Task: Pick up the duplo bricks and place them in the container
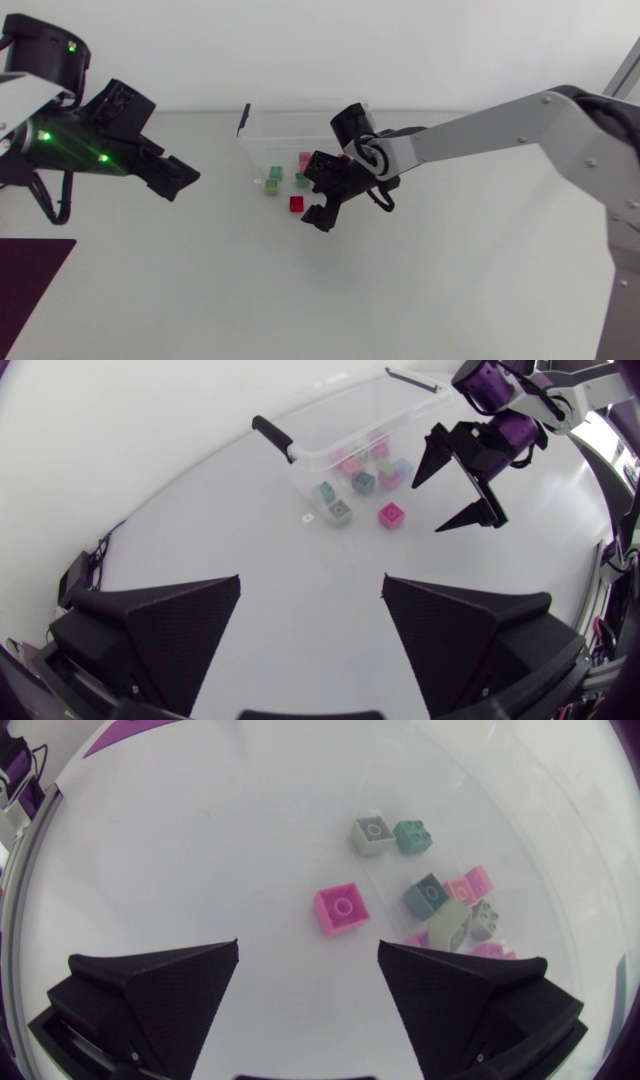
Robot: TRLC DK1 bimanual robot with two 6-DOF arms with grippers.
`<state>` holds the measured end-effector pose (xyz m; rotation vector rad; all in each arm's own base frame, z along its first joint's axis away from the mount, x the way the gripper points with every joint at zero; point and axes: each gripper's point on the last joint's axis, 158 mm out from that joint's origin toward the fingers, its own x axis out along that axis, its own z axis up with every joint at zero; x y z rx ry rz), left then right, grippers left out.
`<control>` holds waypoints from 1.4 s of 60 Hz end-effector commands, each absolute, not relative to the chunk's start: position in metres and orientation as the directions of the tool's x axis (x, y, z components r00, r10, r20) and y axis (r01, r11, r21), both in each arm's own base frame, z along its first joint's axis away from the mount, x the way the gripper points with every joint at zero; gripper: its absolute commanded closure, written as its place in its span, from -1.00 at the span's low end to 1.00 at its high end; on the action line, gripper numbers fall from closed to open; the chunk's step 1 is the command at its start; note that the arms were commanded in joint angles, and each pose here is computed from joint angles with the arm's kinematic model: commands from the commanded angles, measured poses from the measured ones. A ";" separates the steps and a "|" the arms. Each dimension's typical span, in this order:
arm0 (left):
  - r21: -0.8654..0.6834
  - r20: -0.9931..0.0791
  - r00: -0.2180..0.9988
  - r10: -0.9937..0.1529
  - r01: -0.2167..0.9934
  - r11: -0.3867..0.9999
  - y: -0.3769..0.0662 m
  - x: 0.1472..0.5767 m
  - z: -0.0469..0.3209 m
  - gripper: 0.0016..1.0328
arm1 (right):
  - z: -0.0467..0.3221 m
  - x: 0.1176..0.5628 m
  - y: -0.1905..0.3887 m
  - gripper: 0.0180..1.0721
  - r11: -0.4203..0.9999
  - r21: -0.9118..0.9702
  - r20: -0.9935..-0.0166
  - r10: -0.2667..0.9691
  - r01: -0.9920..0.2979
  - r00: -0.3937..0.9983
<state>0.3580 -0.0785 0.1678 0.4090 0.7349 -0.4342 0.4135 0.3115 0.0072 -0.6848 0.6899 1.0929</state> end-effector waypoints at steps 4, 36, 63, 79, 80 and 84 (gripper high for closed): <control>0.219 -0.708 0.670 -0.225 0.510 0.832 -0.061 0.343 0.148 -0.93 | -0.012 0.426 0.326 -0.91 0.263 -0.154 -0.807 0.522 -0.952 0.275; 0.265 -0.634 0.753 -0.178 0.427 0.864 -0.015 0.309 0.113 -0.93 | -0.028 0.432 0.341 -0.91 0.158 -0.141 -0.863 0.465 -0.977 0.199; 0.263 -0.621 0.763 -0.177 0.416 0.870 -0.002 0.288 0.104 -0.93 | -0.031 0.432 0.345 -0.87 0.157 -0.112 -0.889 0.426 -0.981 0.169; 0.264 -0.622 0.763 -0.177 0.417 0.870 -0.001 0.283 0.104 -0.93 | -0.034 0.421 0.341 -0.85 0.155 -0.073 -0.913 0.388 -0.985 0.129; 0.265 -0.621 0.764 -0.176 0.417 0.870 -0.001 0.283 0.104 -0.93 | -0.034 0.420 0.340 -0.85 0.155 -0.070 -0.914 0.385 -0.985 0.125; 0.266 -0.620 0.764 -0.177 0.418 0.869 -0.002 0.282 0.105 -0.93 | -0.035 0.417 0.338 -0.85 0.151 -0.067 -0.917 0.380 -0.986 0.120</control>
